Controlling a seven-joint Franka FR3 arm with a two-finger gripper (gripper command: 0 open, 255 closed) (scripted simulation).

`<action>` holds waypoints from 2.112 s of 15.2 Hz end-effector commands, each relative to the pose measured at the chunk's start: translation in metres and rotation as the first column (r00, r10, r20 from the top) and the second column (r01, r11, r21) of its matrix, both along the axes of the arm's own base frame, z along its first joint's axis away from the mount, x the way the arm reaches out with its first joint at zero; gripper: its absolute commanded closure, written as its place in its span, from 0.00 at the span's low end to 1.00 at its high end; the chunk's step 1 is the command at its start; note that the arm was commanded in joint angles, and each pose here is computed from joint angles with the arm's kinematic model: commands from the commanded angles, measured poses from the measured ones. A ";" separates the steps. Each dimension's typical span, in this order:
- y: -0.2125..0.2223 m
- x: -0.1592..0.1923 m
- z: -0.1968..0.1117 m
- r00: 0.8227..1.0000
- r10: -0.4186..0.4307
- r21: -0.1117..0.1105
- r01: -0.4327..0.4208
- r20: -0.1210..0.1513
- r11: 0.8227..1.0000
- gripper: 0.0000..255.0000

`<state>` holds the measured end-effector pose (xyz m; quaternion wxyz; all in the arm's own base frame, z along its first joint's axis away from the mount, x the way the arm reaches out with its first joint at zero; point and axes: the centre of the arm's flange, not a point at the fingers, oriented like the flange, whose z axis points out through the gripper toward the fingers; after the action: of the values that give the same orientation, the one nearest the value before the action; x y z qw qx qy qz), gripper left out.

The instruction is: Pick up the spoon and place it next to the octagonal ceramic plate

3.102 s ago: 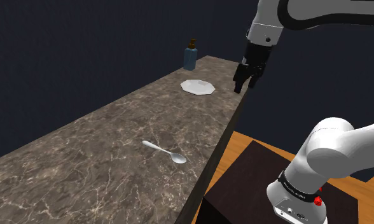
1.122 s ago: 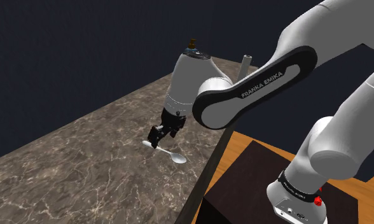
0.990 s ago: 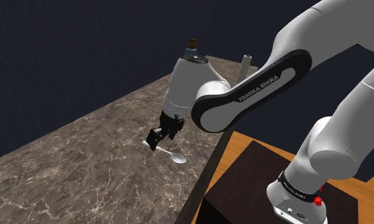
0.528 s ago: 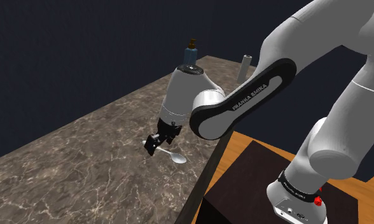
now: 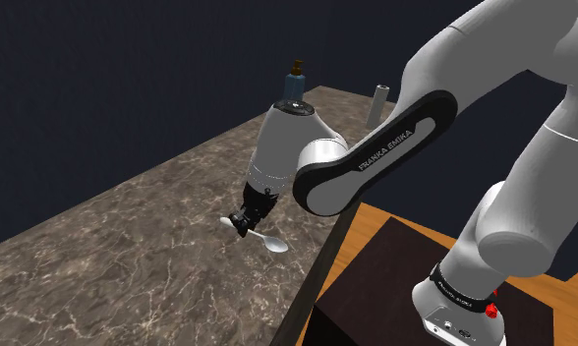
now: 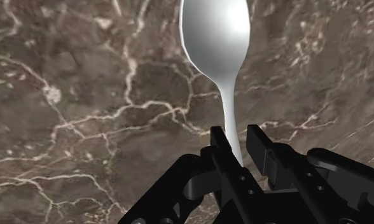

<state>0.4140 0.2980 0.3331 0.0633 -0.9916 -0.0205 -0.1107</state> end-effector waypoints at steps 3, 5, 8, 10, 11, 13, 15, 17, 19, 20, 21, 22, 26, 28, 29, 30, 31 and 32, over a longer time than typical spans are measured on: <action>0.000 0.000 0.000 1.000 0.000 0.000 0.000 0.000 1.000 1.00; 0.000 0.000 0.000 1.000 0.000 0.000 0.000 0.000 1.000 1.00; 0.000 0.000 0.005 1.000 0.000 0.000 0.000 0.000 1.000 1.00; 0.000 0.000 0.016 1.000 0.000 0.000 0.000 0.000 1.000 1.00; 0.000 0.000 0.021 1.000 0.000 0.000 0.000 0.000 1.000 1.00; 0.000 0.000 0.032 1.000 0.000 0.000 0.000 0.000 1.000 1.00; 0.000 0.000 0.042 1.000 0.000 0.000 0.000 0.000 1.000 1.00; 0.000 0.000 0.053 1.000 0.000 0.000 0.000 0.000 1.000 1.00; 0.000 0.000 0.063 1.000 0.000 0.000 0.000 0.000 1.000 1.00; 0.000 0.000 0.069 1.000 0.000 0.000 0.000 0.000 1.000 1.00; 0.000 0.000 0.074 1.000 0.000 0.000 0.000 0.000 1.000 1.00; 0.000 0.000 0.079 1.000 0.000 0.000 0.000 0.000 1.000 1.00; -0.026 0.004 0.086 1.000 0.000 0.000 0.000 0.000 1.000 1.00; -0.052 0.009 0.087 1.000 0.000 0.000 0.000 0.000 1.000 1.00; -0.065 0.011 0.087 1.000 0.000 0.000 0.000 0.000 1.000 1.00; -0.078 0.013 0.087 1.000 0.000 0.000 0.000 0.000 1.000 1.00; -0.091 0.016 0.087 1.000 0.000 0.000 0.000 0.000 1.000 1.00; -0.104 0.018 0.087 1.000 0.000 0.000 0.000 0.000 1.000 1.00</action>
<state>0.4282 0.2050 0.4200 0.0632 -0.9916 -0.0194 -0.1108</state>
